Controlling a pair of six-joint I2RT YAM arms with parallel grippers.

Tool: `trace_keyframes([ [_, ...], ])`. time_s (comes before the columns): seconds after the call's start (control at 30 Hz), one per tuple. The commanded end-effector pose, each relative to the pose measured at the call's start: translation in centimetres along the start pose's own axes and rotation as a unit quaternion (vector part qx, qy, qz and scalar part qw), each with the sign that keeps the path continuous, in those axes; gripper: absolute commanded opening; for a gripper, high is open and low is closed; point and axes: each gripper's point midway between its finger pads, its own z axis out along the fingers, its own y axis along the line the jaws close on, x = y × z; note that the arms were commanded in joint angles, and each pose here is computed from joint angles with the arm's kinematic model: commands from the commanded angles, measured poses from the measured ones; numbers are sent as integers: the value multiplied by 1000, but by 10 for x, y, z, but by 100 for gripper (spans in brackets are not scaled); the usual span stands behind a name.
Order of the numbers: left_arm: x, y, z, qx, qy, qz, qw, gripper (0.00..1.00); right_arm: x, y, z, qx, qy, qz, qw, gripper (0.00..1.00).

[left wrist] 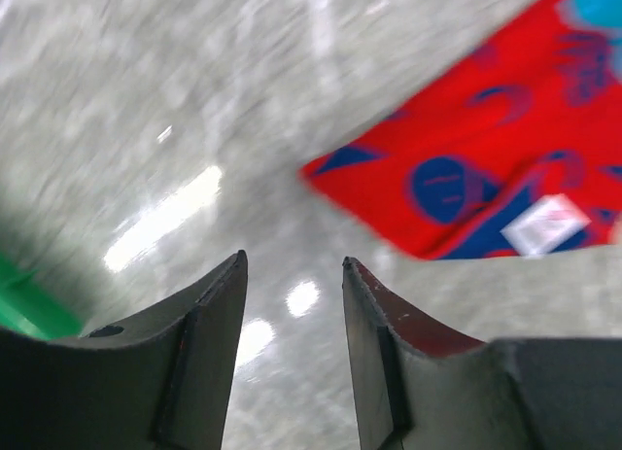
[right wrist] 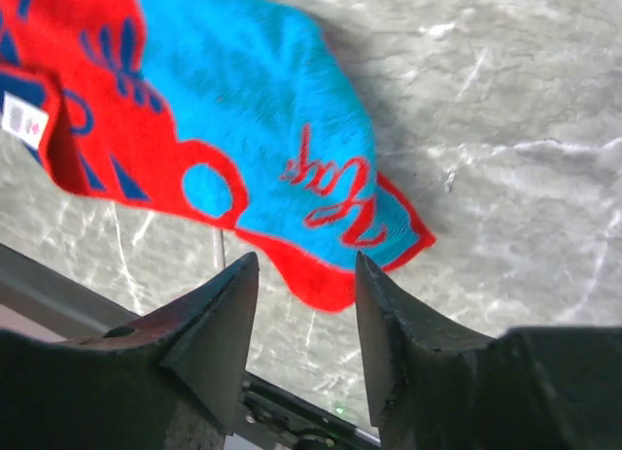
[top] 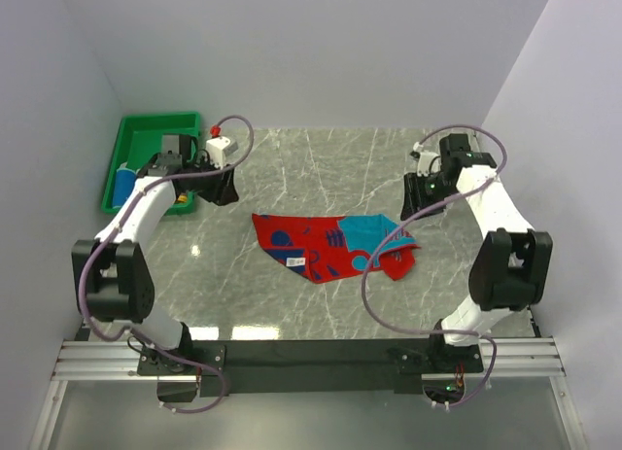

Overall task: Roll the towels
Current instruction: Flatten the towel

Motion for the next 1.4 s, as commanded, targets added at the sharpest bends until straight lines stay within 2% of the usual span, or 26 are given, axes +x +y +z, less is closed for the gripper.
trace_keyframes([
  [0.0, -20, -50, -13, 66, -46, 13, 997, 50, 25, 16, 1, 10, 30, -49, 998, 50],
  [0.13, -27, -67, -18, 84, -79, 17, 993, 49, 60, 28, 1, 15, 57, -118, 991, 40],
  [0.2, -28, -74, -22, 96, -88, 7, 991, 49, 89, 35, 9, 14, 98, -154, 983, 37],
  [0.27, -29, -77, -23, 100, -94, 4, 991, 49, 111, 35, 13, 35, 117, -200, 972, 39],
  [0.4, -22, -81, -20, 112, -86, -9, 990, 49, 106, 47, 24, 71, 102, -268, 955, 47],
  [0.57, -19, -80, -20, 108, -83, -4, 991, 50, 121, 41, 47, 99, 164, -295, 936, 48],
  [0.9, -17, -71, -26, 82, -76, 30, 993, 50, 141, 26, 86, 133, 227, -314, 912, 46],
  [1.0, -14, -80, -30, 102, -84, 51, 990, 50, 149, 19, 93, 138, 248, -313, 906, 41],
  [1.07, -10, -88, -33, 117, -89, 76, 986, 50, 154, 21, 96, 125, 255, -312, 906, 29],
  [1.1, -8, -90, -34, 123, -89, 84, 985, 50, 153, 22, 95, 124, 254, -312, 907, 22],
  [1.13, -6, -93, -35, 130, -91, 95, 983, 49, 151, 23, 94, 124, 253, -312, 907, 2],
  [1.27, 3, -109, -33, 156, -90, 154, 972, 48, 137, 47, 83, 82, 228, -298, 923, 0],
  [1.37, 8, -125, -21, 173, -78, 199, 961, 47, 109, 65, 65, 45, 181, -266, 946, 0],
])
